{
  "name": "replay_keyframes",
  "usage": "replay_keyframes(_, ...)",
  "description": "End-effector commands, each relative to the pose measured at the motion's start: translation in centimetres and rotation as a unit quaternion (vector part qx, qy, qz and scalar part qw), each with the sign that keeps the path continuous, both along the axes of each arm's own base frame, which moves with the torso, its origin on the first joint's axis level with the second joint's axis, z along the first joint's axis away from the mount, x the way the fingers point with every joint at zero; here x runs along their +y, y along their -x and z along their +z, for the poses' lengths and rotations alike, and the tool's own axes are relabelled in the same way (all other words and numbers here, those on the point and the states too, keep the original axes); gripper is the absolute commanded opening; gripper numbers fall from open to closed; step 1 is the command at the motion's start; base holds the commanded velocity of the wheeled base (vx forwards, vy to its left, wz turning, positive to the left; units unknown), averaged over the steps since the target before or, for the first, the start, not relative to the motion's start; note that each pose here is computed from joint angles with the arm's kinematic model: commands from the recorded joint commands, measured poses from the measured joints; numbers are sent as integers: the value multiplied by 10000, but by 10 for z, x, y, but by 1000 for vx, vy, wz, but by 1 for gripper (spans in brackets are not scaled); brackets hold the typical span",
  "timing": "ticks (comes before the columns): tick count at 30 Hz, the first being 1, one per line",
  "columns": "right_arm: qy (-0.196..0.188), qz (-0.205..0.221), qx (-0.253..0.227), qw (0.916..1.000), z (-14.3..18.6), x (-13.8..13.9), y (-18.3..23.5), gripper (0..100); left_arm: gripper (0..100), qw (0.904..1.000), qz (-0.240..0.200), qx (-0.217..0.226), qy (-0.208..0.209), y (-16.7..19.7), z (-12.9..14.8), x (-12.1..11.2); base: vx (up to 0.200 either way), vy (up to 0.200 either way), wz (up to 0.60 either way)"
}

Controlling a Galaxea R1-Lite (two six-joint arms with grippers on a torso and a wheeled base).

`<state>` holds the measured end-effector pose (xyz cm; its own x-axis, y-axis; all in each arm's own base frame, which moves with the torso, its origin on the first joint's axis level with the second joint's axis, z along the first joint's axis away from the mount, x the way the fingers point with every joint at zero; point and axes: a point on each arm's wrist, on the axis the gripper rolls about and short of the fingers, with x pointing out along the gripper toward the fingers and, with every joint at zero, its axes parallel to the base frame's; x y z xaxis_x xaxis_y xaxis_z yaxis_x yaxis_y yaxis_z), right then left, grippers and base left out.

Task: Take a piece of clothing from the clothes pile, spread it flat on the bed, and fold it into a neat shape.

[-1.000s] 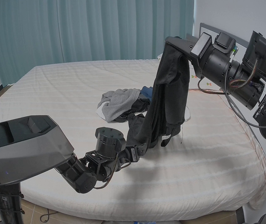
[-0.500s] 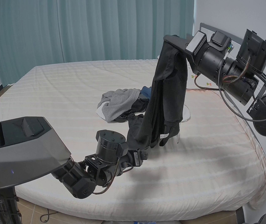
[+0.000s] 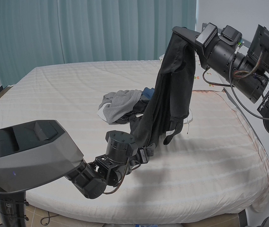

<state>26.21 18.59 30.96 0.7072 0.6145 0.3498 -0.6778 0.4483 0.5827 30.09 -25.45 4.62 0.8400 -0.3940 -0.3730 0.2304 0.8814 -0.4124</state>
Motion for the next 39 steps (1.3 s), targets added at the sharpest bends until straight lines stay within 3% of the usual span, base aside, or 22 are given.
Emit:
replay_keyframes(1, -16, -12, -5, 10000, -2, -3, 3, 0, 100, 9998, 162, 143, -26, -16, -32, -5, 0, 0, 0)
replay_keyframes(7, -98, -66, -135, 9998, -2, -7, 1, 0, 100, 9979, 603, 111, 201, -47, -41, 7, 0, 0, 0)
replay_keyframes(15, -73, -174, -106, 9998, -5, -13, -3, 0, 100, 9935, 1116, -89, 189, -83, -69, 5, 0, 0, 0)
replay_keyframes(16, -56, -205, -80, 9997, -6, -14, -5, 0, 0, 9933, 1140, -85, 187, -83, -69, 6, 0, 0, 0)
replay_keyframes(20, 48, -322, 54, 9995, -16, -19, -15, 0, 0, 9919, 1246, -99, 219, -87, -65, 14, 0, 0, 0)
replay_keyframes(25, 180, -458, 280, 9984, -32, -25, -25, 0, 0, 9857, 1517, -270, 681, -92, -29, 30, 0, 0, 0)
replay_keyframes(29, 244, -475, 713, 9960, -55, -28, -34, 0, 0, 9754, 1778, -592, 1159, -96, 23, 53, 0, 0, 0)
replay_keyframes(35, 521, -583, 1257, 9890, -99, -16, -61, 0, 0, 9670, 1829, -661, 1647, -81, 89, 66, 0, 0, 0)
replay_keyframes(37, 483, -668, 1197, 9894, -105, -13, -71, 0, 0, 9668, 1708, -728, 1757, -75, 106, 72, 0, 0, 0)
replay_keyframes(39, -5, -1045, 634, 9925, -86, -20, -83, 0, 0, 9664, 1610, -834, 1824, -64, 126, 80, 0, 0, 0)
